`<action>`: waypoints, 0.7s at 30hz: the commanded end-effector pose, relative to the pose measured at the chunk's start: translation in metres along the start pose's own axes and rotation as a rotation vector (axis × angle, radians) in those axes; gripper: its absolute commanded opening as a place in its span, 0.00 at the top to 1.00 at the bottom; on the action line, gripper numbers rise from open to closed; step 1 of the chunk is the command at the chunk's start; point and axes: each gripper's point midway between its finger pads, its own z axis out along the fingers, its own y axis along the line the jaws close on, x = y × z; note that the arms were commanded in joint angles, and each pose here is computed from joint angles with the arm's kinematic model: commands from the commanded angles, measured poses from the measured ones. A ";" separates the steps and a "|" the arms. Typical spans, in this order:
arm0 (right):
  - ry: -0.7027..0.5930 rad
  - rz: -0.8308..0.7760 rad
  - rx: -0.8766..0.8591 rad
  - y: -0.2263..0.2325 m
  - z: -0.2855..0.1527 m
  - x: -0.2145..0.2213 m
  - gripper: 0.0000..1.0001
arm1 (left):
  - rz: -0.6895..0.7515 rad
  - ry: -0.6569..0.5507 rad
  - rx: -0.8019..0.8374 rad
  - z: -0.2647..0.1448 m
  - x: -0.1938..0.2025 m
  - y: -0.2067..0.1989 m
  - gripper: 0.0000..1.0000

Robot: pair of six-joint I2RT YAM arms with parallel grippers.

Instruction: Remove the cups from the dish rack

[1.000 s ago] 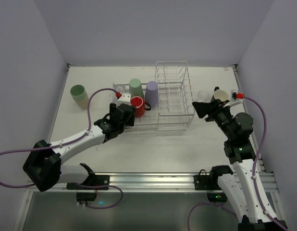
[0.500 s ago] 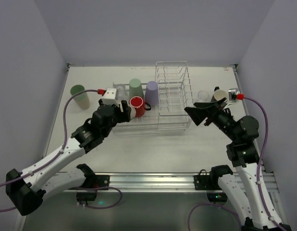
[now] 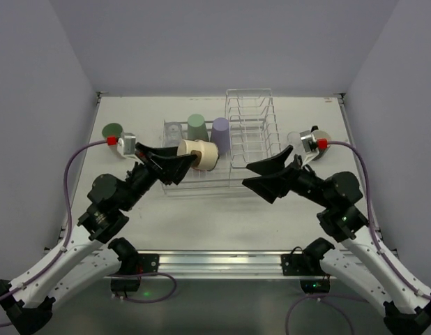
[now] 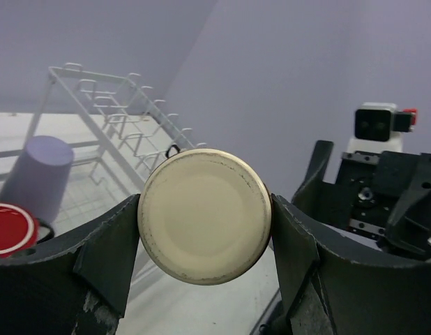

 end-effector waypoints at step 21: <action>-0.040 0.027 -0.163 0.046 0.079 0.001 0.39 | -0.180 0.004 0.346 -0.005 0.010 -0.056 0.85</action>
